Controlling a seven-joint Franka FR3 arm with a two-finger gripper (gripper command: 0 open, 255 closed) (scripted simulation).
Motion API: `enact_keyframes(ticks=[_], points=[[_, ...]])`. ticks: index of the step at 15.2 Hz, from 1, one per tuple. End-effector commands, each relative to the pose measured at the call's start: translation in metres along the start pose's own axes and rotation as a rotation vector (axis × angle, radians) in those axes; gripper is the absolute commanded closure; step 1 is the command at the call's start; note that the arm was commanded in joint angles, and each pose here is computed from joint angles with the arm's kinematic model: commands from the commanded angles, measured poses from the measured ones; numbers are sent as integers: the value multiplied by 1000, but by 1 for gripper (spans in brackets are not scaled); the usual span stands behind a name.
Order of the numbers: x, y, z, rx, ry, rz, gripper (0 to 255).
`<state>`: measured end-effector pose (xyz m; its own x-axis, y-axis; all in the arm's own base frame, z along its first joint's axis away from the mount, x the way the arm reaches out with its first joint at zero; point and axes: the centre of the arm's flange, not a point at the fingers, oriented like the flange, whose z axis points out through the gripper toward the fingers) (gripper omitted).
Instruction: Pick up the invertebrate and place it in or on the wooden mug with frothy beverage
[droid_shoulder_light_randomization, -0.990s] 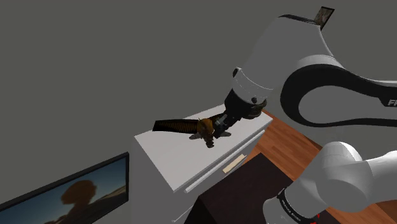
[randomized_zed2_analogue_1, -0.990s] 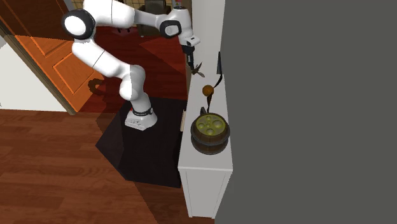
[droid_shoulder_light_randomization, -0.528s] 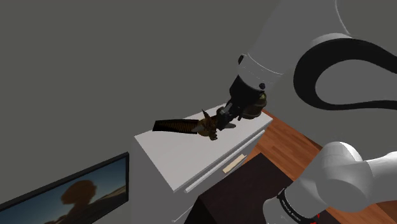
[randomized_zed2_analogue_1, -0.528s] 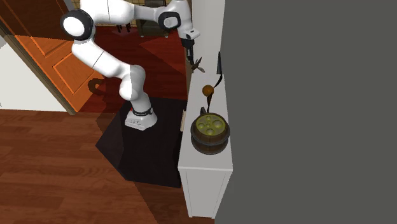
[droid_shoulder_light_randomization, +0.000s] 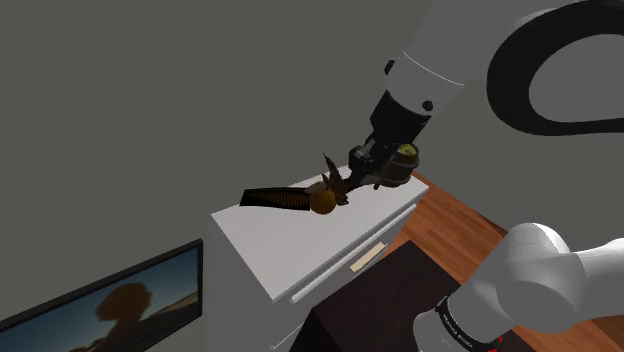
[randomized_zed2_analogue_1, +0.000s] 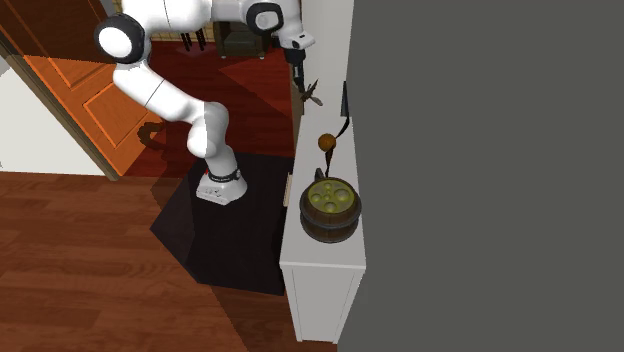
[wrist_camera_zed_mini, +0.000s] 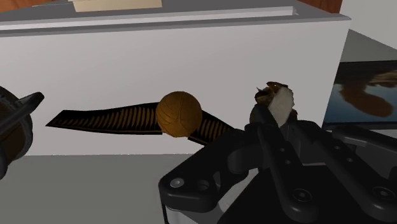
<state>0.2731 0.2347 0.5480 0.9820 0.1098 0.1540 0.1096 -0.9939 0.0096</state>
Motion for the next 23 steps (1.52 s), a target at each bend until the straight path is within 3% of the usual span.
enact_keyframes(ticks=[1,3,23], points=[[1,0,-11,0,0,0,255],[2,0,-20,0,0,0,255],[44,260,-14,0,0,0,255]])
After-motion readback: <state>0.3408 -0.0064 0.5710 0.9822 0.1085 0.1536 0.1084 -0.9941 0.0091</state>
